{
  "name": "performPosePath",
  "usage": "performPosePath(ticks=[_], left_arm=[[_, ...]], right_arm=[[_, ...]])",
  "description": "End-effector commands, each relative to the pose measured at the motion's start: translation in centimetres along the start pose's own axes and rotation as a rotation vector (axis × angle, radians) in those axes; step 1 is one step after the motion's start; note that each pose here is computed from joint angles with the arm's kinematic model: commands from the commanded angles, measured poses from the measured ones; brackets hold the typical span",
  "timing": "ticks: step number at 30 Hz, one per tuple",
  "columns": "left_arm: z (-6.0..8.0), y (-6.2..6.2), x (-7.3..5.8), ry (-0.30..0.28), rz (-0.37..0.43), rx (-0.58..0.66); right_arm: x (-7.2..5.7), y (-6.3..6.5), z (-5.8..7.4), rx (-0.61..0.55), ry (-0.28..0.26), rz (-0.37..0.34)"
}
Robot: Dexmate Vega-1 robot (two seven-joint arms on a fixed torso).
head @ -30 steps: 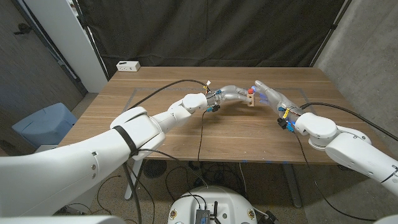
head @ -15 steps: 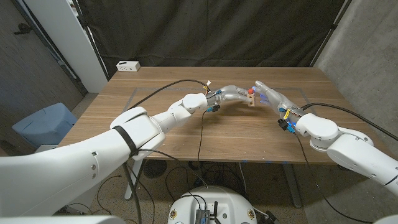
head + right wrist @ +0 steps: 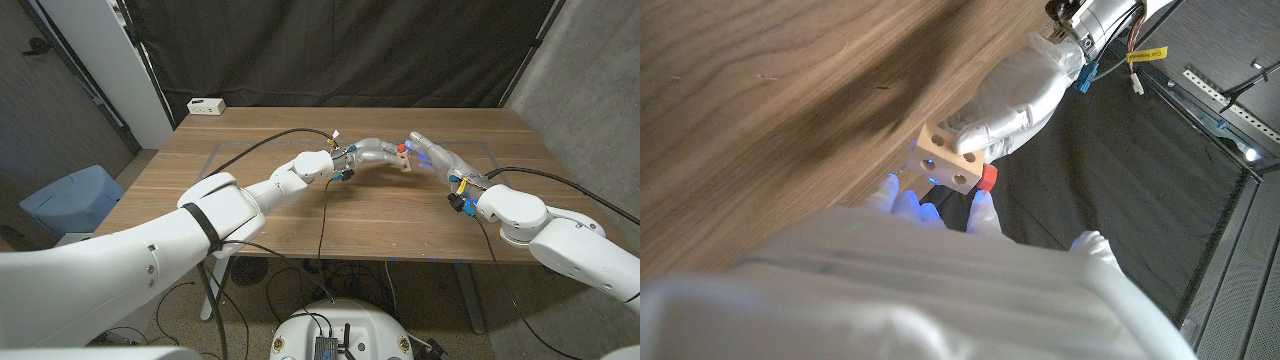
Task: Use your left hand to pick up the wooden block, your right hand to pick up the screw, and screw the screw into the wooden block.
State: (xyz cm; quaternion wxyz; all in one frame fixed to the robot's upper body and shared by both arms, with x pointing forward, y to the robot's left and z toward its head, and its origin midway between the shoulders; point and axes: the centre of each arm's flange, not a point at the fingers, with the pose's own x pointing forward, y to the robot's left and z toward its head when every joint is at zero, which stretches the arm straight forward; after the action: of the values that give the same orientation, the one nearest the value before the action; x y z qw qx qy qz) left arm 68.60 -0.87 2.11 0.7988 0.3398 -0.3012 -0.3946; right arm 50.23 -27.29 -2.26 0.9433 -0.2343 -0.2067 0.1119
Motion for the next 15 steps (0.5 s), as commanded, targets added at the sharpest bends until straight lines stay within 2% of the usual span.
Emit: performPosePath(ticks=[1,15], left_arm=[[0.14,-0.13,0.0,-0.01,-0.002,0.005],[0.23,-0.25,0.17,-0.008,-0.004,0.008]], right_arm=[[-0.68,0.7,0.26,-0.009,0.001,0.022],[-1.04,1.18,0.36,-0.015,0.006,0.038]])
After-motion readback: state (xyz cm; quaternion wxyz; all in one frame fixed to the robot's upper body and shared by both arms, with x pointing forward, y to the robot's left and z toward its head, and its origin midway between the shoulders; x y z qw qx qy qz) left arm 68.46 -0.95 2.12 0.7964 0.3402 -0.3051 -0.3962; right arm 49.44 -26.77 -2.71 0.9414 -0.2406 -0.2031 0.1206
